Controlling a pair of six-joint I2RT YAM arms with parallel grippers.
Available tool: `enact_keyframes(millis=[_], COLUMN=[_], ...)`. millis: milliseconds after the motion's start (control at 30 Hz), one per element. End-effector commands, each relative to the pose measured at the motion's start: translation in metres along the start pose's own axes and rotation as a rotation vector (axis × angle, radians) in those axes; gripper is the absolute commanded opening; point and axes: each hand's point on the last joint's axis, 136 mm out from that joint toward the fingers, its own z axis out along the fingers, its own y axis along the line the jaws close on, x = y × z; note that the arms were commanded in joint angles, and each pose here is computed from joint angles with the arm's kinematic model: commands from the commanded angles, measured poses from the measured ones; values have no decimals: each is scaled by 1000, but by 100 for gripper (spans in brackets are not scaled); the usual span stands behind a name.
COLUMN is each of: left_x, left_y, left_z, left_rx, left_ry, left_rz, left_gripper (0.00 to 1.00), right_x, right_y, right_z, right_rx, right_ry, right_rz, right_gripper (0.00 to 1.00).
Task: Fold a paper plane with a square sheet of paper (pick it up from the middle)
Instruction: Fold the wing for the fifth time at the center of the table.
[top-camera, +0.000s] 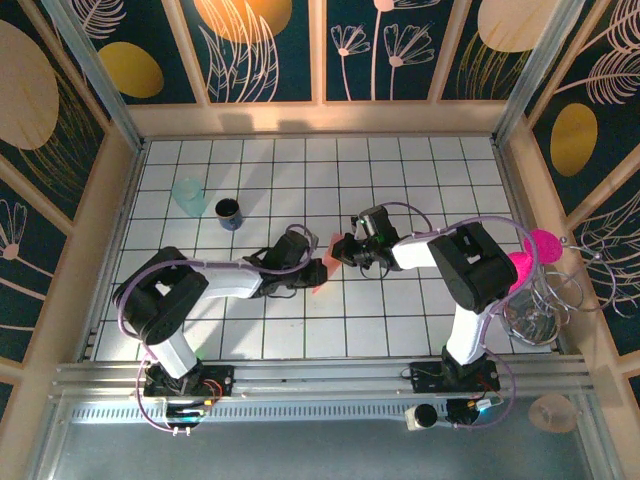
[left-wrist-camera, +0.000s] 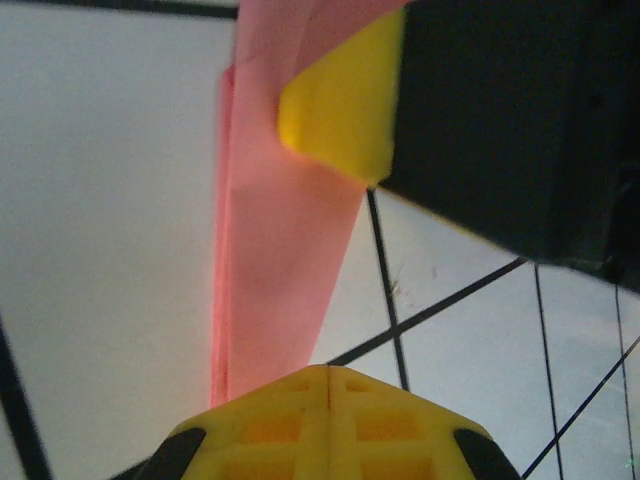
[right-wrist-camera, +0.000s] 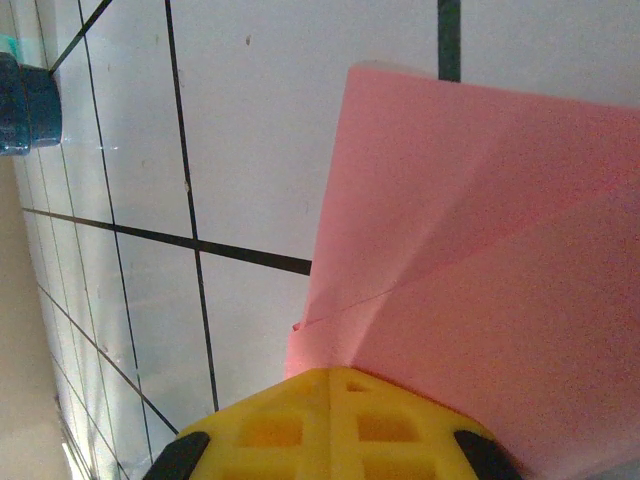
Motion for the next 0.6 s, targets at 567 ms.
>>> enact_keyframes(millis=[567], left_x=[12], left_y=[40], left_z=[24], left_rx=[-181], left_ry=[70], left_rz=[-13], left_gripper=[0], right_x=[-14], right_y=[-1], right_z=[-23], right_rx=[13], right_ry=[-15], right_rz=[-59], right_gripper=[0])
